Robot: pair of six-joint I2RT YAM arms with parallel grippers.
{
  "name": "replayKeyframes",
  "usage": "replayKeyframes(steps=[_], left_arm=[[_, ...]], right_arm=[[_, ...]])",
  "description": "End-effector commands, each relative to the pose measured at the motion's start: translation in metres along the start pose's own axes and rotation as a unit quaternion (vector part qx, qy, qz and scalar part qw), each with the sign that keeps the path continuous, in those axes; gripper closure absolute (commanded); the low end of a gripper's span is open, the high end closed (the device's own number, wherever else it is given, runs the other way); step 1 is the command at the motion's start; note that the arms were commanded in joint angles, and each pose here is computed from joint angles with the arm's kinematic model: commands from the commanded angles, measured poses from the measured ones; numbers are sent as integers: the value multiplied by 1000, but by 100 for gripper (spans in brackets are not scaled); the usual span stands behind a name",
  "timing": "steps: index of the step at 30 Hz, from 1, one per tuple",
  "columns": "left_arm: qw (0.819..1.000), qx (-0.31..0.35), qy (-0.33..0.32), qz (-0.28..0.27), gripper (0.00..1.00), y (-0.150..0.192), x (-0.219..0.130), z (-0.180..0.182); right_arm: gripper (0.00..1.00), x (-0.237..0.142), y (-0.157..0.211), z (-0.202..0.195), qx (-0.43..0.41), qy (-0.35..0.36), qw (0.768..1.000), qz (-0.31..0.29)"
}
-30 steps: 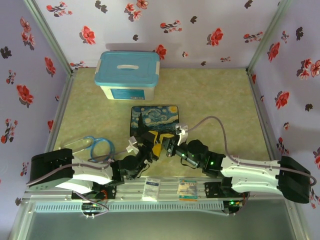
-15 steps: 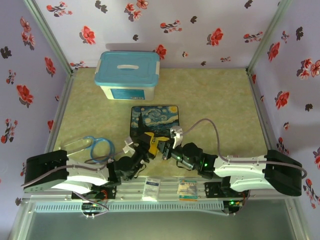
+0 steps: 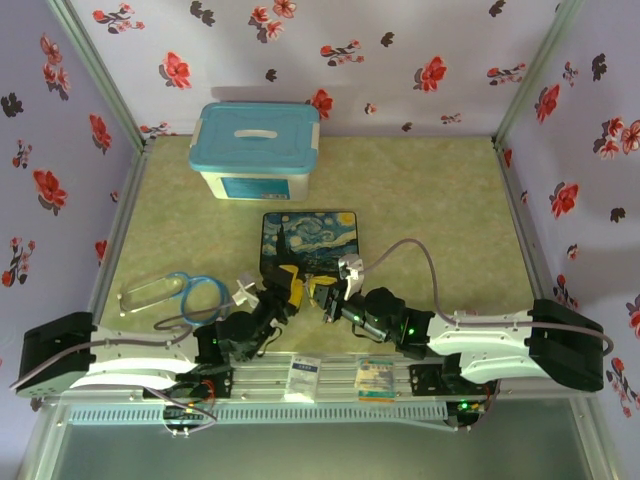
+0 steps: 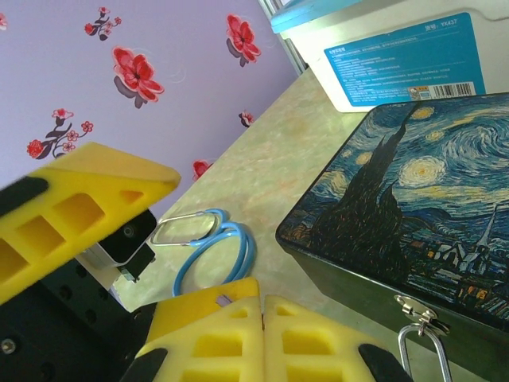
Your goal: Unlock a padlock with a key
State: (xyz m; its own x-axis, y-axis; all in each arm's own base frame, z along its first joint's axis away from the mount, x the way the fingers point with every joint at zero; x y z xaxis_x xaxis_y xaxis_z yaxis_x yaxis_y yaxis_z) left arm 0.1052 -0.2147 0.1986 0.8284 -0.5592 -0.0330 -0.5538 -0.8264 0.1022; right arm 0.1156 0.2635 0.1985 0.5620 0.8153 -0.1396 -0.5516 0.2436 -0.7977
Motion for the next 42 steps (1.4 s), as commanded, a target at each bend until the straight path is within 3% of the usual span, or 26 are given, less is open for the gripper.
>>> replayKeyframes(steps=[1,10,16,20,28,37,42], left_arm=[[999,37,-28,-15,42,-6,-4,10],[997,56,-45,-17,40,-9,-7,11],[995,57,-78,-15,17,-9,-7,21],[995,55,-77,-12,13,-8,-7,19],[996,65,-61,-2,34,-3,-4,12],[996,64,-61,1,38,-3,-4,14],[996,66,-60,2,46,-3,-4,14]], right_arm=[[100,0,-4,5,-8,-7,1000,-9],[100,4,1,8,-8,-14,1000,-1],[100,2,-5,10,-10,-14,1000,-17],[100,5,-5,14,-20,-15,1000,-6],[100,18,12,19,-29,-23,999,26],[100,19,17,20,-33,-23,999,32],[100,19,18,20,-36,-24,999,32]])
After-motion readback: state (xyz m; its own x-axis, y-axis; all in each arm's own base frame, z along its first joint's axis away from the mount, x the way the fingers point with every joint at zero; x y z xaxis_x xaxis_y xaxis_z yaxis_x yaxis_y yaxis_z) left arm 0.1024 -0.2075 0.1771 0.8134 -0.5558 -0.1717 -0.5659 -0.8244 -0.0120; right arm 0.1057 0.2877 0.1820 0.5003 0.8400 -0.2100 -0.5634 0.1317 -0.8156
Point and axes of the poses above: each hand's point on the last joint's axis, 136 mm out from that joint toward the fingers, its own x axis out along the fingers, its own z axis along the line the jaws close on, y = z × x, the point moved 8 cm from there along -x, back along the fingers, and after that the axes turned 5 degrees about x, right-handed, at the moved point
